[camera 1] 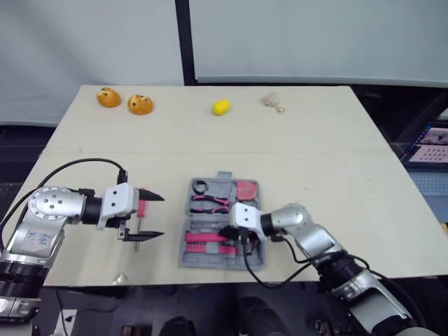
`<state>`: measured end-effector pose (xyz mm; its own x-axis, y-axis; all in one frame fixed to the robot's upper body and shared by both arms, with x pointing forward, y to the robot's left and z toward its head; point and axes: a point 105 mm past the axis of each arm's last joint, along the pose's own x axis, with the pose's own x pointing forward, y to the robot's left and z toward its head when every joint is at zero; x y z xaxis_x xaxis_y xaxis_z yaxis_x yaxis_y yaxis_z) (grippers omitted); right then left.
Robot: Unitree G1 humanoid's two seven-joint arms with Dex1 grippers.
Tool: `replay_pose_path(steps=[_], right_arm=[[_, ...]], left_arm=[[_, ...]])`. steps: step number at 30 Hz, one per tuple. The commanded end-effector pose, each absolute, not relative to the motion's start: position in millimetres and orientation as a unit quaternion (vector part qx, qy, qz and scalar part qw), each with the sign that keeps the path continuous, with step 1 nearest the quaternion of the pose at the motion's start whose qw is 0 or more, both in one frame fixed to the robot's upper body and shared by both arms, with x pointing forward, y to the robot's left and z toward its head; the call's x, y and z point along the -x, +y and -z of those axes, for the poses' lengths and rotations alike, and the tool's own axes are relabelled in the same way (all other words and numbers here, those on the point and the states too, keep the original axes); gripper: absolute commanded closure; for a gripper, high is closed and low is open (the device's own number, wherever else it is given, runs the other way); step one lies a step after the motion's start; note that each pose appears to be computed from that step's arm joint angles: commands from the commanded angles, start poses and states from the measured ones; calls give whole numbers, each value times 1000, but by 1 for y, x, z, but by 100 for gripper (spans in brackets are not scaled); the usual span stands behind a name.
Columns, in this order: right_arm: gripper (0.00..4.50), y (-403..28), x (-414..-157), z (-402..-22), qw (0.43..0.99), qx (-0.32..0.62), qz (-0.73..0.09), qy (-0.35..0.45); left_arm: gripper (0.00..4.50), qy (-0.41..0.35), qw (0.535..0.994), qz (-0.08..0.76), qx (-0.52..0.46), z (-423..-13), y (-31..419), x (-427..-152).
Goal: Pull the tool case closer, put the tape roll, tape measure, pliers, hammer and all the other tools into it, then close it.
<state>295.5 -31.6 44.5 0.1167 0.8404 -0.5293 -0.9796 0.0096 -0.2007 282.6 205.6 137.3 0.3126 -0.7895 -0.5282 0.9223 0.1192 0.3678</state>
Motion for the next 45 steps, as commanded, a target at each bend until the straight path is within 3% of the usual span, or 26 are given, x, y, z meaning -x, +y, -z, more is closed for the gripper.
replay_pose_path(steps=[1, 7, 10, 12, 15, 18, 21, 24, 31, 38, 45], right_arm=[[448, -83, -269, 40, 652, 295, -616, 329], [448, -93, -264, 47, 638, 310, -612, 349], [448, -79, -271, 33, 670, 279, -616, 307], [448, -62, -278, 7, 699, 236, -628, 250], [448, -42, -293, -62, 755, 144, -626, 134], [448, -55, -293, -114, 779, 115, -612, 70], [448, -86, -289, -145, 798, 109, -589, 63], [364, -158, -282, -151, 817, 156, -543, 117], [17, -300, -271, -164, 870, 209, -393, 211], [6, -358, -257, -172, 908, 201, -297, 216], [6, -355, -256, -170, 918, 198, -283, 197]], left_arm=[[0, 89, 736, 581, -336, -141, 202, -284], [0, 89, 735, 583, -334, -141, 200, -283], [0, 91, 735, 584, -332, -141, 200, -282], [0, 91, 741, 581, -325, -140, 201, -281], [0, 81, 774, 554, -294, -141, 204, -278], [0, 56, 829, 506, -233, -144, 206, -271], [0, 46, 879, 440, -176, -143, 216, -259], [0, 57, 934, 335, -110, -134, 249, -238], [0, 103, 990, 74, -55, -118, 356, -180], [0, 125, 989, -28, -72, -119, 407, -145], [0, 138, 988, -28, -69, -115, 409, -146]])
